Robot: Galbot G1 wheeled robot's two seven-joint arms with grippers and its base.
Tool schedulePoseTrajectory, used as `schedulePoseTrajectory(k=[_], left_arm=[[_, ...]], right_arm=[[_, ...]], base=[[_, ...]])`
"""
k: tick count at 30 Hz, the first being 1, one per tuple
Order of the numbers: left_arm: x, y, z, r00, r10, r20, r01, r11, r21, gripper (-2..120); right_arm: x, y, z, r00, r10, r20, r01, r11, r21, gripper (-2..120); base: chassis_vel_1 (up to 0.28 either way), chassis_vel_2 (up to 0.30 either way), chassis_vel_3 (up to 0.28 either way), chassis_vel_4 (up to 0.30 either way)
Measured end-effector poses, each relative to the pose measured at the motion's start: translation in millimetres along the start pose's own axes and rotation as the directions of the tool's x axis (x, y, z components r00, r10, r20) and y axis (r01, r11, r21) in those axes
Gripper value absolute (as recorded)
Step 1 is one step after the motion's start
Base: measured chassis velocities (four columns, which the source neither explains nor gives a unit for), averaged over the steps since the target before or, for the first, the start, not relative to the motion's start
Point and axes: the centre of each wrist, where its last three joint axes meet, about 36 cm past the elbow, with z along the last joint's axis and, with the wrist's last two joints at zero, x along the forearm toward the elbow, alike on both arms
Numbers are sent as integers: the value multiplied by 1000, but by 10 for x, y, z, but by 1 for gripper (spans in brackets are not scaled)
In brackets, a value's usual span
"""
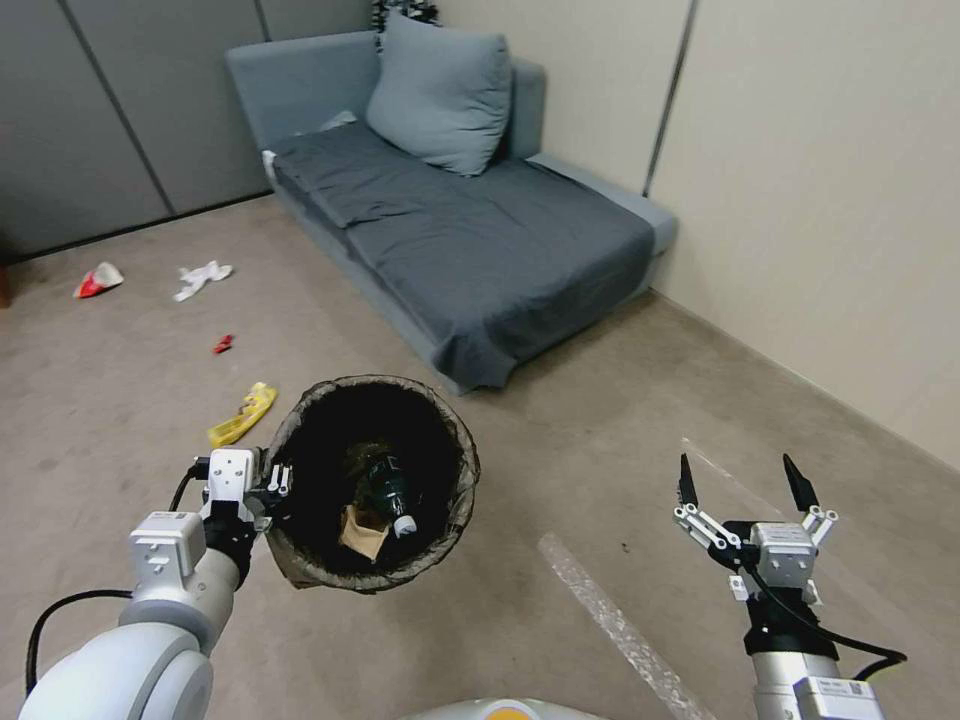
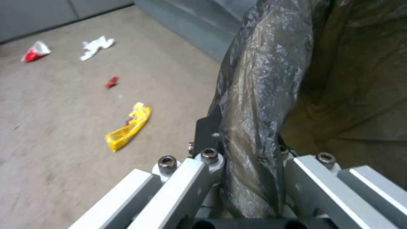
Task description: Pick up the trash bin, then pick up the garbage from the floor and place it into the trash bin.
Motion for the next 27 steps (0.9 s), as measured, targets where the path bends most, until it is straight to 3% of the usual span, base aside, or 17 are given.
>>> schedulePoseTrajectory(k=[27], left_arm=[[19,-2,19,1000,0,-11,0,1000,-4,3]], right_arm=[[9,29,34,1000,-7,-10,7,1000,-5,100]], base=[[86,84,85,86]])
